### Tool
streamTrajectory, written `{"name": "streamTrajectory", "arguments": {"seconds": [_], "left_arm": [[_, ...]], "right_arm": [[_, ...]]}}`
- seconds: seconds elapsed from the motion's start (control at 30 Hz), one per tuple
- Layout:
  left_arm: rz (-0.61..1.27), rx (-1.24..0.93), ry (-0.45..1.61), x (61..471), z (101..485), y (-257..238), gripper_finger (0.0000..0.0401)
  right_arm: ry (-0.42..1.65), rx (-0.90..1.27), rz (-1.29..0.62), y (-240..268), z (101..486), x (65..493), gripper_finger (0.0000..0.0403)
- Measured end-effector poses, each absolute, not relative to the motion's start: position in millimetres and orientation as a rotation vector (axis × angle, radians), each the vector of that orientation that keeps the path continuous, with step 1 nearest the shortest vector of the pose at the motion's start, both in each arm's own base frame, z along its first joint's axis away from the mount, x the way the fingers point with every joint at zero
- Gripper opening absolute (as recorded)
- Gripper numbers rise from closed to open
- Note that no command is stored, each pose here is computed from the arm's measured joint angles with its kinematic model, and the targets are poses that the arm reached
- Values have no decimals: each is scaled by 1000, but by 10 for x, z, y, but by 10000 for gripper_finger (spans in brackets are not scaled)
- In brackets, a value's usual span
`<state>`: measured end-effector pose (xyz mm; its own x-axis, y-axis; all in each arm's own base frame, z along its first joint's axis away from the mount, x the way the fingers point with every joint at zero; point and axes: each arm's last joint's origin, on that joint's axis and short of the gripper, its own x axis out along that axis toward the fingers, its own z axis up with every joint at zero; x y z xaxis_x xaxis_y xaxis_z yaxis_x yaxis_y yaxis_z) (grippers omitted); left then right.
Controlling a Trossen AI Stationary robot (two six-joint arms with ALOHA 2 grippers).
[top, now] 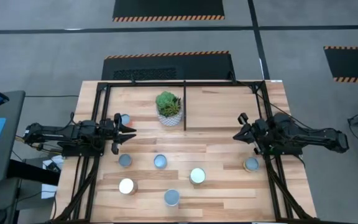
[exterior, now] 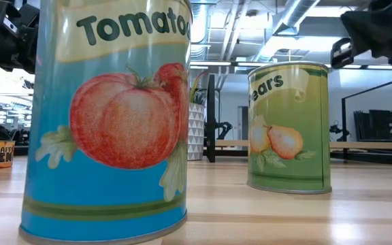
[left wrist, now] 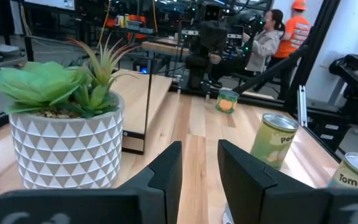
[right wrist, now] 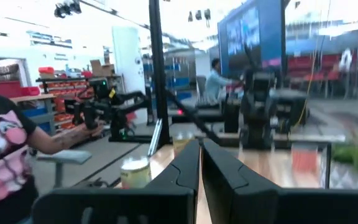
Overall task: Pick and place cans onto a shelf
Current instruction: Put the canned pears on the shelf
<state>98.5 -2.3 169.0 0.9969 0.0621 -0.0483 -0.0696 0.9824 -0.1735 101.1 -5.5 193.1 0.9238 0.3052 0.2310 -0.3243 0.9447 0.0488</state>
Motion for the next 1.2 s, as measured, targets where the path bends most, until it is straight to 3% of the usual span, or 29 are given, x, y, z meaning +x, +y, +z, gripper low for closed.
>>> {"name": "streamTrajectory", "arguments": {"seconds": [0.23, 0.47, 0.93, 1.2], "left_arm": [[77, -174, 20, 989, 1695, -20, 91], [159, -55, -185, 982, 1847, 6, 91], [217, 139, -514, 863, 2160, 13, 91], [235, 184, -571, 833, 2228, 14, 91]], "right_arm": [[-283, 81, 224, -82, 1978, 1005, 44], [-304, 43, 54, -128, 1983, 1011, 44], [-465, -54, 25, -123, 2126, 952, 44], [-614, -81, 21, -111, 2250, 878, 44]]}}
